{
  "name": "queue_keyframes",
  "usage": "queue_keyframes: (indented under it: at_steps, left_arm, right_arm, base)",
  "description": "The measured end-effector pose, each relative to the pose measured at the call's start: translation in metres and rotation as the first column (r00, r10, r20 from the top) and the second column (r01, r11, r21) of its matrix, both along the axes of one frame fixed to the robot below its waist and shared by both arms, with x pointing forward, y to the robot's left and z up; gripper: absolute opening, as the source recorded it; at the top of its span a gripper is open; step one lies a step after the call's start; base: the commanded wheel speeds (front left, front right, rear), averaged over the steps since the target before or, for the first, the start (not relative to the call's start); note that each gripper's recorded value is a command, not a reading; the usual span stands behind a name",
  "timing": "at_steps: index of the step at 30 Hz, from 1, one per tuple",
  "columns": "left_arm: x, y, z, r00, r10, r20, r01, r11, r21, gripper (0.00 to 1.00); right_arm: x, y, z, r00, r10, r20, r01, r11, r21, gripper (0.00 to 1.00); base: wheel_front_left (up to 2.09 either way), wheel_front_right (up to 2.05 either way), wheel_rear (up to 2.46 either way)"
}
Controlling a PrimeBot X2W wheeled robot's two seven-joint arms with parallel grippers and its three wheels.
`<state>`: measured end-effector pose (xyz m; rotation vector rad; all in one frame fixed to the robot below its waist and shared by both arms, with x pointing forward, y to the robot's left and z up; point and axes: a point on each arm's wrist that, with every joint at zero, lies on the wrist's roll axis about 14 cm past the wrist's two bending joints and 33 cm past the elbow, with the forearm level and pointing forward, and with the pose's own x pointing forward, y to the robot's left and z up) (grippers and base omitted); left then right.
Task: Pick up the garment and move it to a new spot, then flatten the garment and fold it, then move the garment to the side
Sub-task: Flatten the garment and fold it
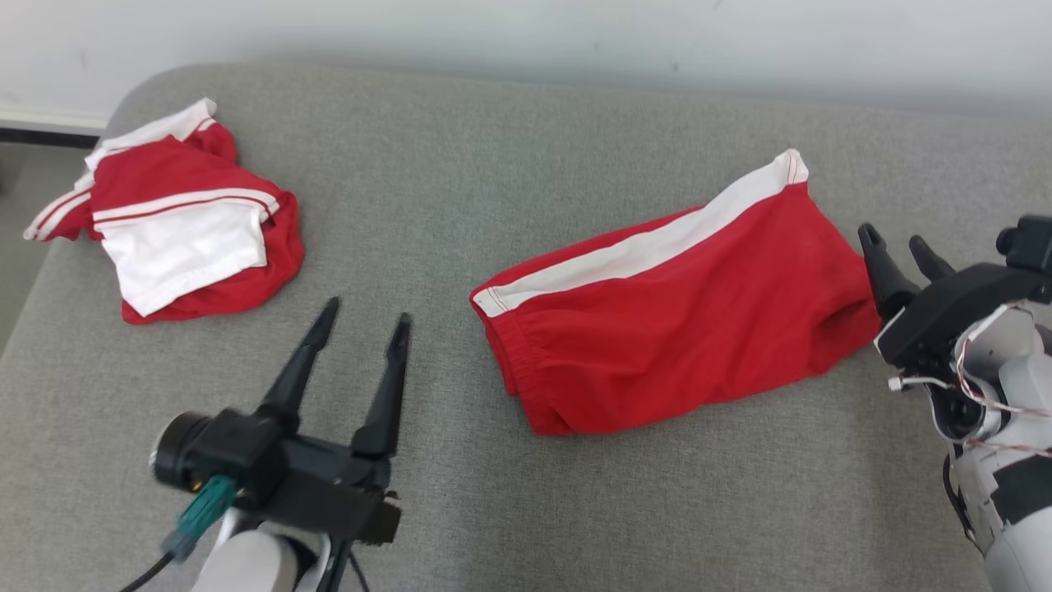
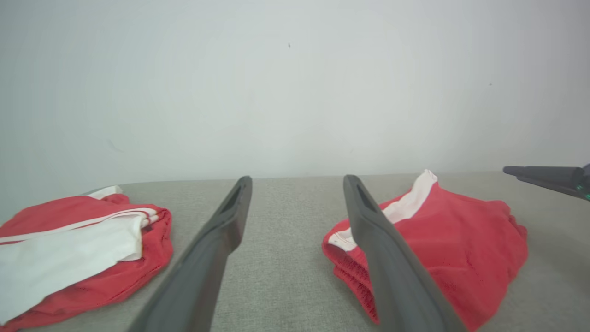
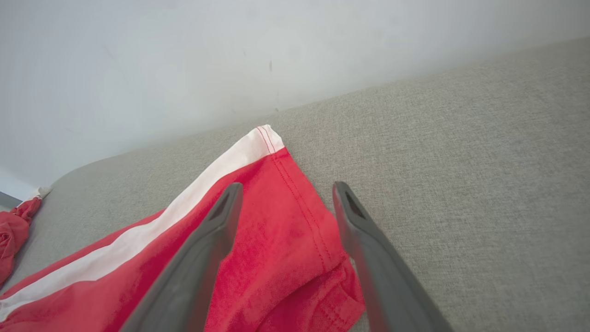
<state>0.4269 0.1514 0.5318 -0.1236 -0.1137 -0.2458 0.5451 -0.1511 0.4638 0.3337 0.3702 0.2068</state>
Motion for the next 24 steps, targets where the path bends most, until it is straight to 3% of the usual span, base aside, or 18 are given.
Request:
queue_keyframes:
  at_steps: [5,10,15,24]
  left_arm:
    - [-0.021,0.037,0.023,0.983,0.167,0.081,-0.167,0.986,0.005,1.0]
    - [-0.041,0.069,0.019,0.947,0.307,0.091,-0.312,0.949,0.052,1.0]
    - [-0.051,0.076,0.003,0.935,0.353,0.046,-0.355,0.934,0.051,1.0]
    - [-0.053,0.084,-0.006,0.926,0.376,0.021,-0.377,0.925,0.054,1.0]
  right_arm:
    - [-0.013,-0.002,0.003,1.0,0.012,0.014,-0.011,1.0,-0.014,1.0]
    - [-0.011,0.001,0.003,0.998,0.053,0.025,-0.051,0.995,-0.081,1.0]
    - [-0.001,0.001,-0.003,0.996,0.091,0.012,-0.088,0.982,-0.169,1.0]
    - [0.014,-0.003,-0.035,0.986,0.12,-0.118,-0.151,0.941,-0.304,1.0]
  base:
    - [0.0,0.0,0.0]
    - [0.0,0.0,0.0]
    - [0.0,0.0,0.0]
    - [0.0,0.0,0.0]
